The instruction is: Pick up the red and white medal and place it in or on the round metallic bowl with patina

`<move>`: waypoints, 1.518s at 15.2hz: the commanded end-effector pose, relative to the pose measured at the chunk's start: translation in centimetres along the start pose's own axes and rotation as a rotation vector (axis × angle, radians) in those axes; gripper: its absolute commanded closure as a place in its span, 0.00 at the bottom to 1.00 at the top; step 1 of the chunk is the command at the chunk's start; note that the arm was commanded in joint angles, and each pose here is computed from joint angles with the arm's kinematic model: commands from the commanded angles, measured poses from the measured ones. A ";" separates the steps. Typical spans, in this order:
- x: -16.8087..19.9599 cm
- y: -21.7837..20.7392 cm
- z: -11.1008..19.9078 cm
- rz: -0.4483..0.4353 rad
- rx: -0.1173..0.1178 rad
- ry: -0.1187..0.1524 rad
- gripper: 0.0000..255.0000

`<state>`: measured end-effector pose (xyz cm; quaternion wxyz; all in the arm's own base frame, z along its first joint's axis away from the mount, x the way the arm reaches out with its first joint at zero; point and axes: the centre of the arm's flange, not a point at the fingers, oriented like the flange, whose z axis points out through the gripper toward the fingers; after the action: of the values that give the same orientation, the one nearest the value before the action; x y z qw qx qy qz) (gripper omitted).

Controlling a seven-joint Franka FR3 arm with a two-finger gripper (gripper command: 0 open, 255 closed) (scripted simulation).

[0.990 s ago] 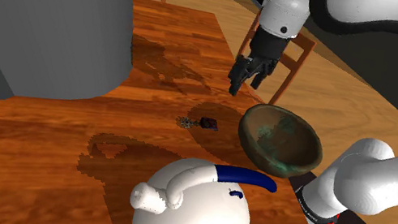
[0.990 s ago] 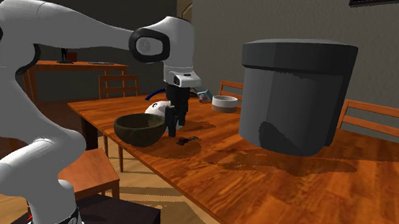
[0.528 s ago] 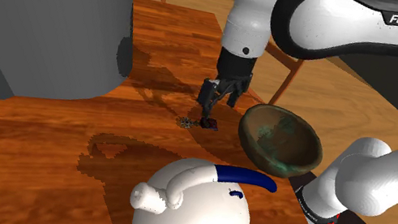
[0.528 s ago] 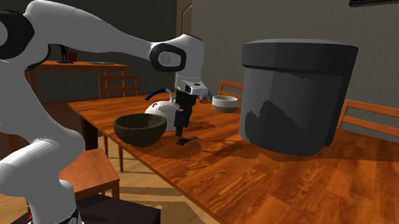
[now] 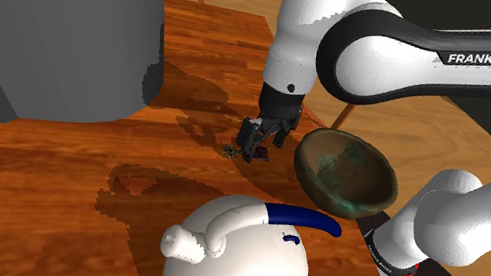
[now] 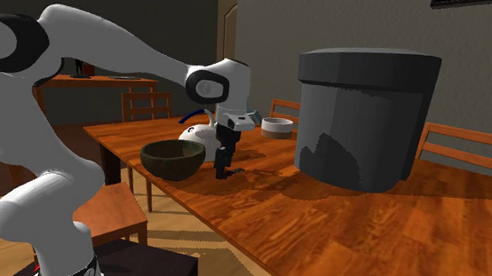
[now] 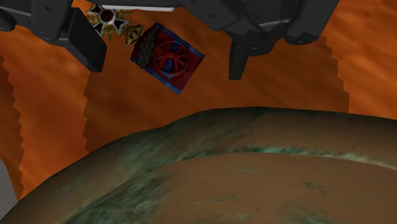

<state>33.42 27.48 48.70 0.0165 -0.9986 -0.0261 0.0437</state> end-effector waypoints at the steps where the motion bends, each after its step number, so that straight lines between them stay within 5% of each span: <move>1: 0.0 -0.1 0.5 0.000 0.000 0.000 0.00; 7: 0.0 -0.1 0.4 0.000 0.000 0.000 0.00; 8: 0.0 -0.1 0.4 0.000 0.000 0.000 1.00; 17: 0.0 -0.1 0.5 0.000 0.000 0.000 1.00; 23: -0.3 -0.3 -2.7 0.000 0.000 0.000 1.00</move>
<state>33.28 27.77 50.86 0.0166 -0.9986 -0.0261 0.0433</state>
